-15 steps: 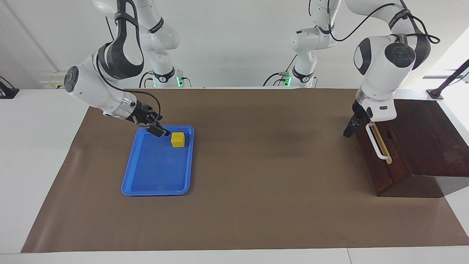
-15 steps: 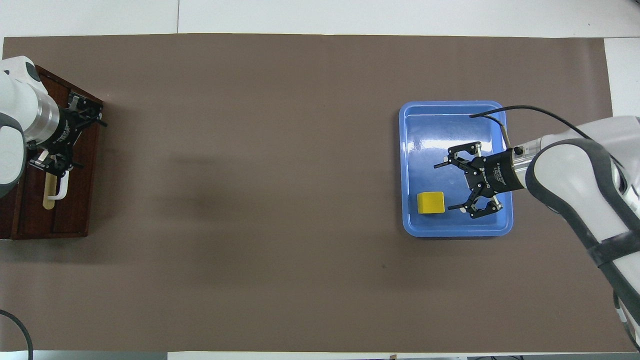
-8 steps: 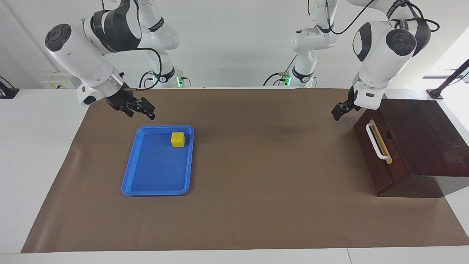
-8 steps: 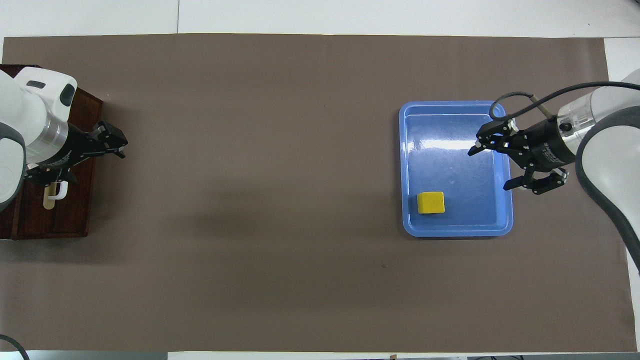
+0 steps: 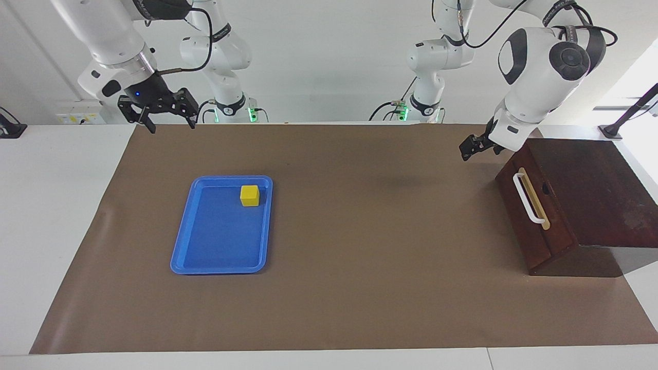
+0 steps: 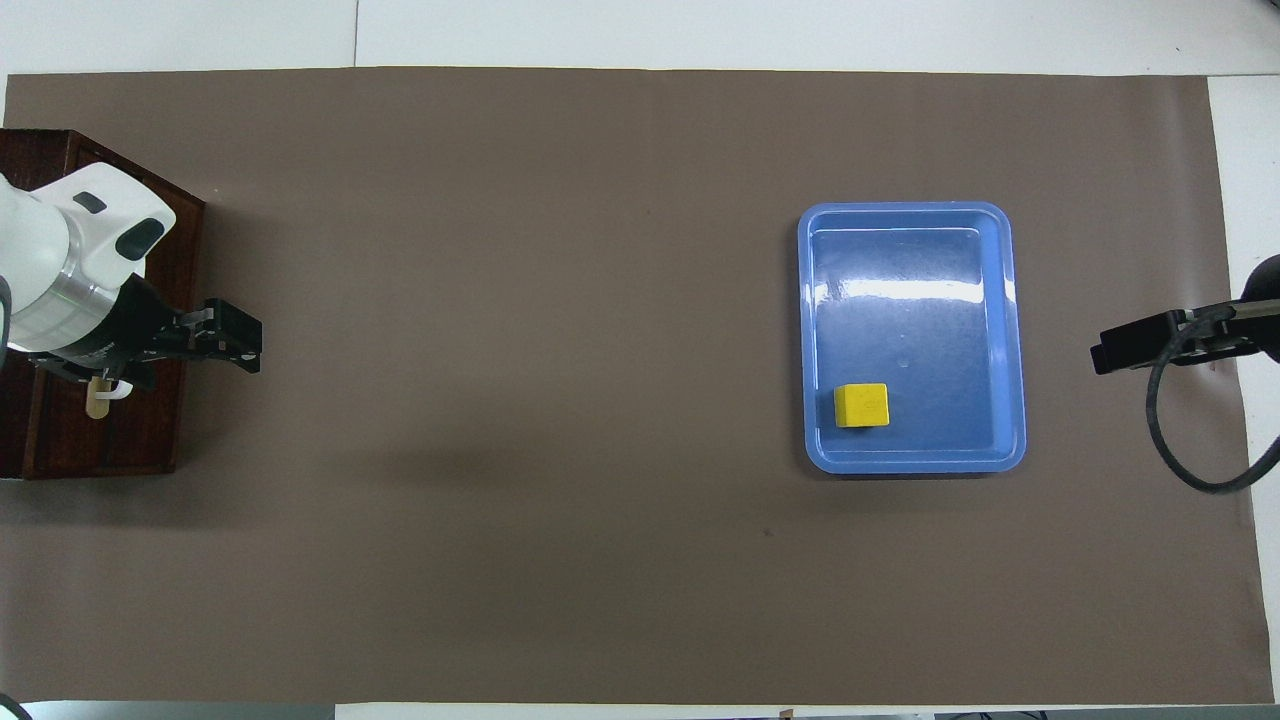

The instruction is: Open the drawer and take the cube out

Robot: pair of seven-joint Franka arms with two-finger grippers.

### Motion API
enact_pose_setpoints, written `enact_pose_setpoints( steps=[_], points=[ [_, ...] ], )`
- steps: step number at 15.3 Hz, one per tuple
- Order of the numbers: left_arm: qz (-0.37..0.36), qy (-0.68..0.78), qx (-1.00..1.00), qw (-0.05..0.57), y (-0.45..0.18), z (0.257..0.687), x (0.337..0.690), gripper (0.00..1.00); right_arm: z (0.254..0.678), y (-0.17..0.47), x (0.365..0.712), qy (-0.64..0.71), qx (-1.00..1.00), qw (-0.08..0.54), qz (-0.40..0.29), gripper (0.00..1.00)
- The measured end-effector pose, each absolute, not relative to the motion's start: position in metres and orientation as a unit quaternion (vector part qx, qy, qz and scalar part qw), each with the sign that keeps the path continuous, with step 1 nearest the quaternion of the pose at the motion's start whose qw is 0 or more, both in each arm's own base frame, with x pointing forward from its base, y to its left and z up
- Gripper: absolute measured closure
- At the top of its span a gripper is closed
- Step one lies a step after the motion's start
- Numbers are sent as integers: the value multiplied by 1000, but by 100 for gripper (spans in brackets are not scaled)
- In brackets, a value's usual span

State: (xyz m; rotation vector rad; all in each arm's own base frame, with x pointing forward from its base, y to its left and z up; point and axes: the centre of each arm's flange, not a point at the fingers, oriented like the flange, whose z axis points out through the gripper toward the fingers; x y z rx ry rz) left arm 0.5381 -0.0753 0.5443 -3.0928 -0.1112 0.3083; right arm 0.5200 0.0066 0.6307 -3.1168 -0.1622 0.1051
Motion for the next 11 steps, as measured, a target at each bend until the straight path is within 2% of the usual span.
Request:
enact_pose_setpoints(
  steps=[3, 7, 11],
  points=[
    [91, -26, -995, 13, -75, 569, 538, 0, 614, 4, 530, -55, -997, 3, 49, 0],
    [96, -25, -995, 13, -73, 567, 539, 0, 577, -1, 551, -52, -996, 8, 72, 0],
    [92, -34, -995, 12, -63, 567, 542, 0, 585, -1, 550, -46, -997, 6, 66, 0]
  ],
)
